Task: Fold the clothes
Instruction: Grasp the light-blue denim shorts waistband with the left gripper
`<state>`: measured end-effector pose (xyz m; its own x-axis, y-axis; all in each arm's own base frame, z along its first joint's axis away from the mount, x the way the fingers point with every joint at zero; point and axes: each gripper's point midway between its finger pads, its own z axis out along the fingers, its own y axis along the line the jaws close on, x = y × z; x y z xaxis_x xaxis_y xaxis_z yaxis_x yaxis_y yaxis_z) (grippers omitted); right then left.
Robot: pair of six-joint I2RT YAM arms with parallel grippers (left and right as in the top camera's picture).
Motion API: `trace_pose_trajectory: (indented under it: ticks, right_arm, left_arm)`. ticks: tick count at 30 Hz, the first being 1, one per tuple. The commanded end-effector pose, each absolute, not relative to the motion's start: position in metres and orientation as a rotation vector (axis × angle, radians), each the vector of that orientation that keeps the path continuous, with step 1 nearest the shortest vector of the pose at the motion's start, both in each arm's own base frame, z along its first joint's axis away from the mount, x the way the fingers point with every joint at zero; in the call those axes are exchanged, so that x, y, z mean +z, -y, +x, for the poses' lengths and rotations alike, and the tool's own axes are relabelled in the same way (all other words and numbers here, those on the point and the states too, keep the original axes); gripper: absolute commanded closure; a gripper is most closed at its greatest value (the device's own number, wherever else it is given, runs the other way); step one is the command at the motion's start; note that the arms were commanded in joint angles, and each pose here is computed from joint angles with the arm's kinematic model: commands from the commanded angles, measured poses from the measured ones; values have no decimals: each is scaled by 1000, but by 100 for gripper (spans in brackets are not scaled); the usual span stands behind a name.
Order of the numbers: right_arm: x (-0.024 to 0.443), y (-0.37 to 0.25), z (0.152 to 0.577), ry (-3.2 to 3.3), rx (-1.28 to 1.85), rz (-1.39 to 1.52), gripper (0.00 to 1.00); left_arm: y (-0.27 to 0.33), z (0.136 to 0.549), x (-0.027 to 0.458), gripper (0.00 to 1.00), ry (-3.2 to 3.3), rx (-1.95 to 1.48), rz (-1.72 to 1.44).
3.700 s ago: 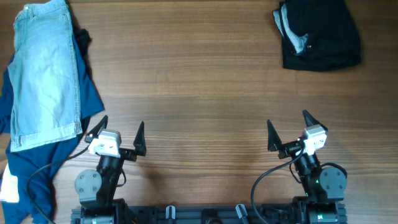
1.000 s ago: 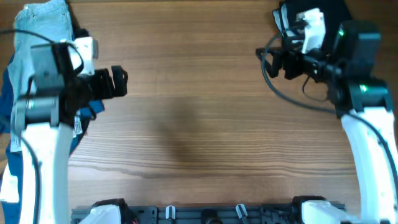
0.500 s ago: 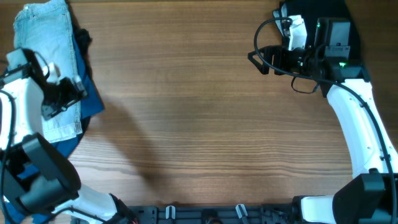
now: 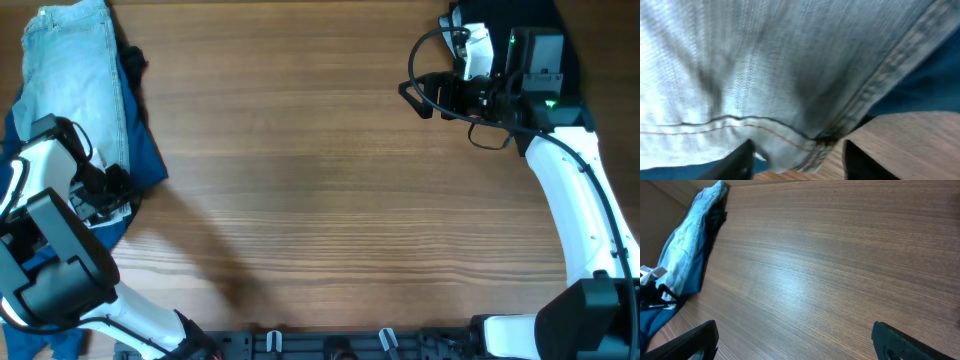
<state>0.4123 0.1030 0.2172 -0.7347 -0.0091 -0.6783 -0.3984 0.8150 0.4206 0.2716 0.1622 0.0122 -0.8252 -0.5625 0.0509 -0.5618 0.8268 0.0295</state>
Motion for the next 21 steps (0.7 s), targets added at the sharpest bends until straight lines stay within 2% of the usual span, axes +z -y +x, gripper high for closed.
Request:
trace_pose_trajectory:
  ticks: [1,4,10,14,19,21]
  right_arm:
    - [225,-108,415,-2283,761,-313,2]
    - [225,-108,416,-2281,760,-314,2]
    - [225,-107,416,-2283,752,-310,9]
    - [226,-106,418,-2285,760,-273,18]
    - [227,-100,420,-2292,765,-210,28]
    - [231,-88,422,-2294,776,-118,30]
  left_arm:
    - [-163,266,6,66,2924,-34,905]
    - [-160,269,6,96,2933,-4,913]
    - [-140,293,27,96,2973,244,927]
    - [-125,314,87,96,3023,325,866]
    - [-74,345,149,96,3209,472,590]
    - [-35,356,164,96,3279,519,409]
